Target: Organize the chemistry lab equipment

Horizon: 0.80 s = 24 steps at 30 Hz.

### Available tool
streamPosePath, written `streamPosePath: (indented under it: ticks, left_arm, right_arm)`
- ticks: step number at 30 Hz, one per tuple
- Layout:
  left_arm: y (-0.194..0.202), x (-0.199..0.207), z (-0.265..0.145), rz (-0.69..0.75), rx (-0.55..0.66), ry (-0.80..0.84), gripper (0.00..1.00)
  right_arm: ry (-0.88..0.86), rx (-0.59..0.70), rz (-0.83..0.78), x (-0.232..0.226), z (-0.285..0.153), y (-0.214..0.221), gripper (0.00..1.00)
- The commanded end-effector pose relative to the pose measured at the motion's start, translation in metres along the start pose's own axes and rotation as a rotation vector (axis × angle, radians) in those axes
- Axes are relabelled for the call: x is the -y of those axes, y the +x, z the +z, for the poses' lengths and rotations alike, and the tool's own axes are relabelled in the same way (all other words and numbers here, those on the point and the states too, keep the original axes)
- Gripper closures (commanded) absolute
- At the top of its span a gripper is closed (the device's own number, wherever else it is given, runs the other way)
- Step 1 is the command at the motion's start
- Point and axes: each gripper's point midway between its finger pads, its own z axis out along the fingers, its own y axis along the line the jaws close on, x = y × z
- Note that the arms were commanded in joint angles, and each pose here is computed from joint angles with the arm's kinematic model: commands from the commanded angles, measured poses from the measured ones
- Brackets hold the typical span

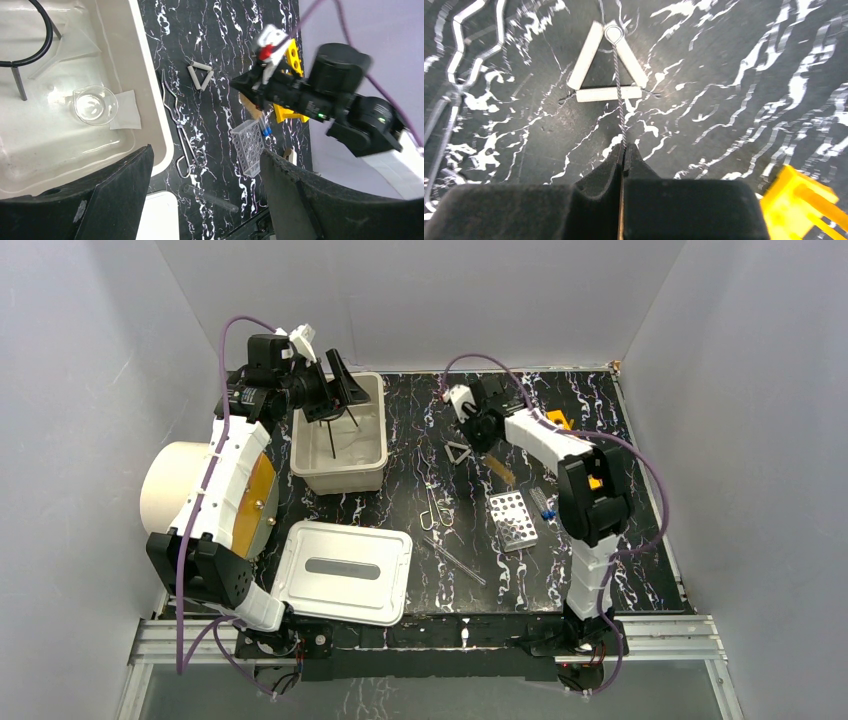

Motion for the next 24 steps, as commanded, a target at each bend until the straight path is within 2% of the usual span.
streamPosePath:
  ticks: [1,7,14,20,24]
  left_arm:
    - [-0.011,0.018,-0.016,0.018,0.045,0.045,0.23]
    - [-0.006,0.009,-0.020,-0.011,0.062,-0.005,0.23]
    - [-0.003,-0.009,-0.034,-0.037,0.126,-0.106,0.23]
    - [-0.003,-0.019,-0.054,-0.034,0.199,-0.177,0.23]
    - [-0.010,-0.020,-0.071,-0.031,0.280,-0.202,0.23]
  right_arm:
    - [0.088,0.241,0.008,0.018,-0.067,-0.064,0.95]
    - [0.007,0.427,0.116,0.003,-0.118,-0.110,0.96]
    - [-0.082,0.719,0.505,-0.013,-0.181,-0.181,0.96]
    - [-0.207,0.791,0.746,-0.042,-0.202,-0.223,0.96]
    - [-0.207,0.779,0.804,-0.068,-0.193,-0.247,0.97]
